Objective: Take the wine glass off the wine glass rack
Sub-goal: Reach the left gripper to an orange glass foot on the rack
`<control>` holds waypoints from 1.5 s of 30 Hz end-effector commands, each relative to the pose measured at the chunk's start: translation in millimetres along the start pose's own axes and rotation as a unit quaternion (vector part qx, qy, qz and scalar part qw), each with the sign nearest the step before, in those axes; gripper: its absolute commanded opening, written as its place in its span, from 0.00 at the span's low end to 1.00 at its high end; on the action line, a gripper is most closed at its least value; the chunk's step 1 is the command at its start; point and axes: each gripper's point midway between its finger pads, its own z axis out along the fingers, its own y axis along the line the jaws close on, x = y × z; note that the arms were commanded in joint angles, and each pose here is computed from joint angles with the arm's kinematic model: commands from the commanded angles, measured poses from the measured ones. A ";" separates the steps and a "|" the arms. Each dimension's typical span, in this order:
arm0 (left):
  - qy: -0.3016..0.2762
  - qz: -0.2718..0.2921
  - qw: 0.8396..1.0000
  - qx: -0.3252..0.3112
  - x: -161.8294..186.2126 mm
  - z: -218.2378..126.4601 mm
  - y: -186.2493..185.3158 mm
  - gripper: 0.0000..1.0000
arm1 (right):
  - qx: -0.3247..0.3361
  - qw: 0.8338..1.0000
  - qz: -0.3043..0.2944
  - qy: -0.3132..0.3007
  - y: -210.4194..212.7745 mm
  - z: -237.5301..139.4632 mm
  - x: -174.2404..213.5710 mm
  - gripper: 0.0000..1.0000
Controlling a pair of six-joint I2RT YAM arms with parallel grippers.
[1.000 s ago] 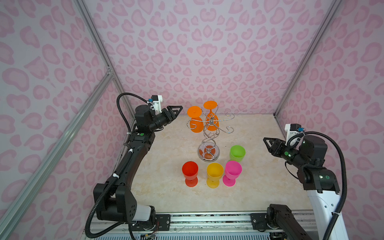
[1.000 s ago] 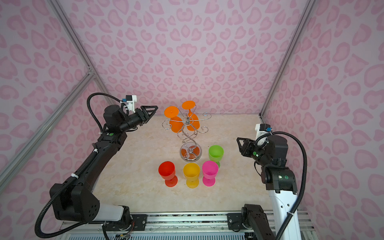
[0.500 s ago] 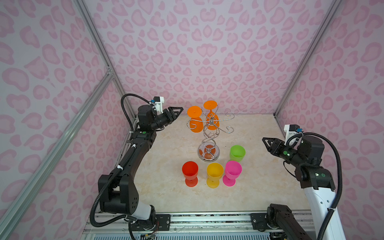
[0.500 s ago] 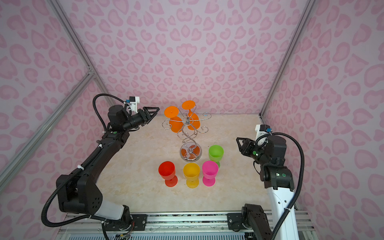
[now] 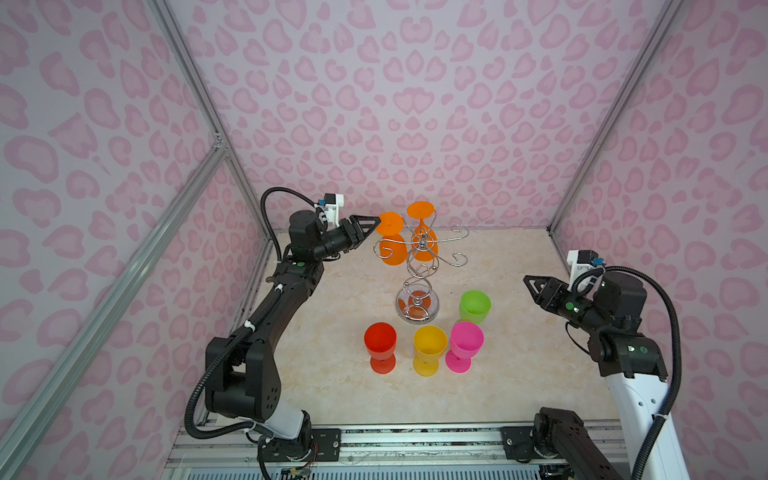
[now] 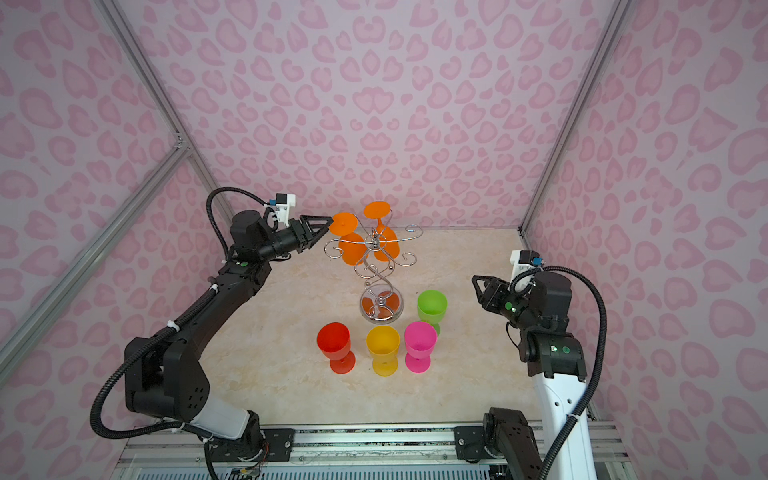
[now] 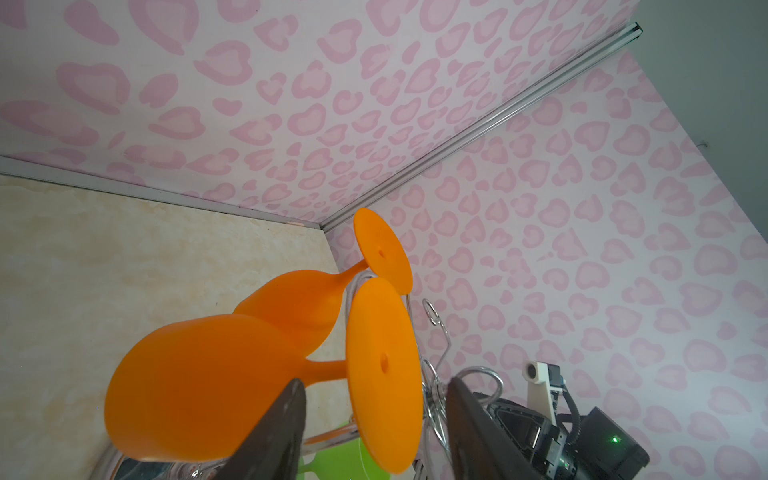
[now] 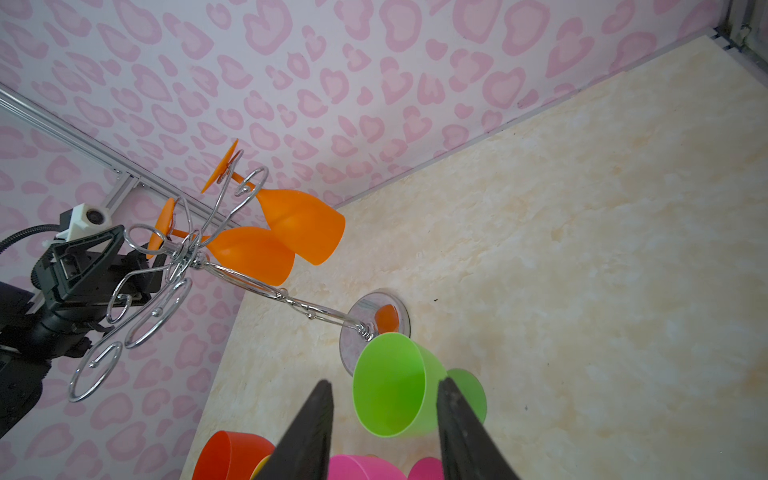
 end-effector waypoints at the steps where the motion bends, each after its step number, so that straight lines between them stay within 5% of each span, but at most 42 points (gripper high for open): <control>1: 0.000 0.013 1.000 0.023 -0.6 3.4 -9.3 0.54 | -0.002 1.000 0.001 -0.002 -0.7 1.0 0.3 0.42; 28: 0.010 -0.006 1.000 0.022 3.4 6.4 -5.8 0.02 | -0.007 1.000 0.018 0.004 -6.0 7.1 4.4 0.42; 45: -0.011 -0.013 0.999 0.039 -27.1 -4.4 -20.8 0.02 | -0.013 1.000 0.026 0.003 -7.4 11.2 3.1 0.42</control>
